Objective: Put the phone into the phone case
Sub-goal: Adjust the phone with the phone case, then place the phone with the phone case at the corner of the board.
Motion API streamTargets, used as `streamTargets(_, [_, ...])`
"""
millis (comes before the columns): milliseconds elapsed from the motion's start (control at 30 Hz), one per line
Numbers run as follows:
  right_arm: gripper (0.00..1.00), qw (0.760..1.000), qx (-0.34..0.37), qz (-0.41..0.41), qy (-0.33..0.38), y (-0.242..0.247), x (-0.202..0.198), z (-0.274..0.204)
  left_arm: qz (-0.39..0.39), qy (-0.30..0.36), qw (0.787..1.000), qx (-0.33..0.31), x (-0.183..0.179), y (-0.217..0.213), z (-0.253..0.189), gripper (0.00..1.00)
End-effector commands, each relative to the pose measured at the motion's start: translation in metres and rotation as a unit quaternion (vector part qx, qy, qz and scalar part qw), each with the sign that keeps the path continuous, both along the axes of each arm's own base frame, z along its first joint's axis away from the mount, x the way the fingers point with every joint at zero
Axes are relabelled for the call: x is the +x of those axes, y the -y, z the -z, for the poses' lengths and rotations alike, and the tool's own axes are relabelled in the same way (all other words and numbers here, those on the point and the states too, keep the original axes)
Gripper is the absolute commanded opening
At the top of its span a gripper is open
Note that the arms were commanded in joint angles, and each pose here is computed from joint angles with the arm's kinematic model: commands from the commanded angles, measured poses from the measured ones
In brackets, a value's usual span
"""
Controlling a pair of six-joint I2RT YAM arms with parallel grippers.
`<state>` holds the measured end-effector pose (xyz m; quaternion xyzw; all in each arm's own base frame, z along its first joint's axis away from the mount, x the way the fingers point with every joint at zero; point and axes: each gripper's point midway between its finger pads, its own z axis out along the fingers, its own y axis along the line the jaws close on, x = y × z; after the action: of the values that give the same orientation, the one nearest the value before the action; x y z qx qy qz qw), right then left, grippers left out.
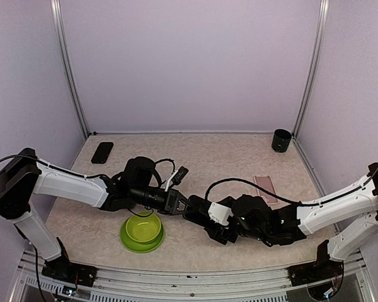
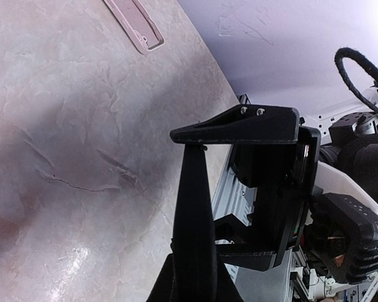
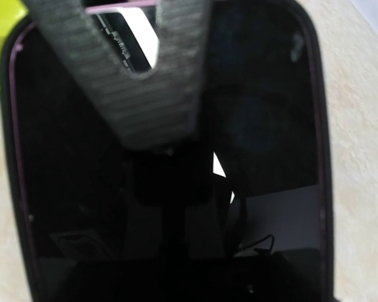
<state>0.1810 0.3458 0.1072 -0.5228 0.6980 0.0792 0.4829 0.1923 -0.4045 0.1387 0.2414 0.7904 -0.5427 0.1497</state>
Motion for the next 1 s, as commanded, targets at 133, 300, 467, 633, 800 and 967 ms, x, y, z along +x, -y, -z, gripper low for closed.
streamTargets(133, [0.89, 1.0, 0.003, -0.011, 0.014, -0.013, 0.0, -0.006, 0.007, 0.027, 0.999, -0.045, 0.005, 0.012, -0.028, 0.0])
streamTargets(300, [0.9, 1.0, -0.003, -0.015, 0.016, -0.018, -0.003, -0.004, 0.004, 0.025, 0.999, -0.045, 0.005, 0.011, -0.027, 0.0])
streamTargets(467, [0.91, 1.0, -0.004, -0.014, 0.023, -0.022, -0.004, -0.006, 0.004, 0.024, 0.999, -0.044, 0.005, 0.011, -0.025, 0.0])
streamTargets(633, [0.88, 1.0, -0.003, -0.012, 0.029, -0.023, -0.004, -0.008, 0.003, 0.023, 0.999, -0.044, 0.005, 0.011, -0.025, 0.0])
streamTargets(800, [0.72, 0.999, -0.003, -0.009, 0.033, -0.023, -0.003, -0.01, -0.001, 0.019, 0.999, -0.041, 0.007, 0.011, -0.021, 0.0])
streamTargets(967, [0.63, 0.999, 0.0, -0.015, 0.032, -0.025, -0.005, -0.012, -0.004, 0.017, 0.999, -0.039, 0.008, 0.011, -0.019, 0.0])
